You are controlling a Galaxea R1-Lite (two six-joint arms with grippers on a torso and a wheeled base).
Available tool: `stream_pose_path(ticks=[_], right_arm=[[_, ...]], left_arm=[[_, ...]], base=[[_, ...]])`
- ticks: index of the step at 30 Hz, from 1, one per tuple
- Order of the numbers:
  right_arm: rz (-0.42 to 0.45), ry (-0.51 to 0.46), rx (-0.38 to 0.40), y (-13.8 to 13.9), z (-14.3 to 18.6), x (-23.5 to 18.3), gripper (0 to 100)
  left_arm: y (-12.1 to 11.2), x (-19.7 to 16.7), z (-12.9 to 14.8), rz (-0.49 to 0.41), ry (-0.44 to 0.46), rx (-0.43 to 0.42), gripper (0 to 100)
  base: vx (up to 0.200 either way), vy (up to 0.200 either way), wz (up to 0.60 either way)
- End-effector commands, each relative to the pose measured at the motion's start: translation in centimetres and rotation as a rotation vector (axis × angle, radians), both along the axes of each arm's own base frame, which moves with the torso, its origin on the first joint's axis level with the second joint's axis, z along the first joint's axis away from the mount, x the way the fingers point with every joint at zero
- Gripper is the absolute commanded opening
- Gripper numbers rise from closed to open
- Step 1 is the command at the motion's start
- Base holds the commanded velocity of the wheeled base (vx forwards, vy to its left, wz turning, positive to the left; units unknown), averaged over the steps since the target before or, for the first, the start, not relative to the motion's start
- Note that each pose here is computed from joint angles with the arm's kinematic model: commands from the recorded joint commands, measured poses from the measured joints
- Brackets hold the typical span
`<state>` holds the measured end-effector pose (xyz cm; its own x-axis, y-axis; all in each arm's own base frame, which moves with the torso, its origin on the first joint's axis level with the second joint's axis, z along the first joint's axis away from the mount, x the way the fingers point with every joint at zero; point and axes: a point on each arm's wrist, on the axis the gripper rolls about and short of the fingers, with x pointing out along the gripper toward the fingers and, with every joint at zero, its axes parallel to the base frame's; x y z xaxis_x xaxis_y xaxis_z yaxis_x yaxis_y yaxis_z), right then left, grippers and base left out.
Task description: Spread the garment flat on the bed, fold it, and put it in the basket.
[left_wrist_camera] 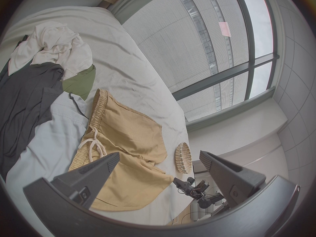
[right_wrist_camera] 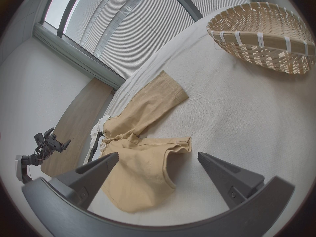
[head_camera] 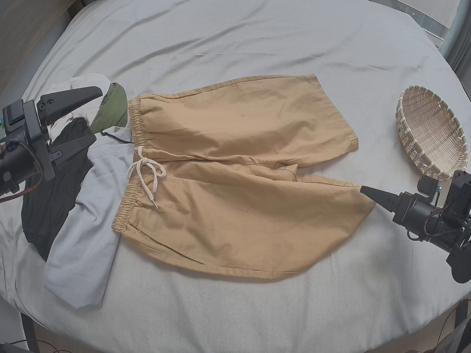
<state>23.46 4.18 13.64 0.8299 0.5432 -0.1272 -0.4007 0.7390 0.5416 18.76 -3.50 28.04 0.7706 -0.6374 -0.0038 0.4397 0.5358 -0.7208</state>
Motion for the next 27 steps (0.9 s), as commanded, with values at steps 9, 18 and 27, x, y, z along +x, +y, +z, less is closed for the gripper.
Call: stream_pose_path(ticks=[9, 18, 27], right_arm=[[-0.058, 0.134, 0.183, 1.3, -0.6, 3.4, 100], [-0.089, 0.179, 0.251, 2.0, -0.7, 4.5, 0], [-0.085, 0.152, 0.259, 2.1, 0.0, 4.7, 0]], left_arm=[[0.0, 0.1, -1.2, -0.002, -0.016, -0.004, 100], [0.0, 0.0, -1.2, -0.002, -0.019, -0.005, 100], [0.0, 0.0, -1.2, -0.001, -0.022, -0.004, 100]], base=[[0.0, 0.0, 0.0], [0.0, 0.0, 0.0], [0.0, 0.0, 0.0]])
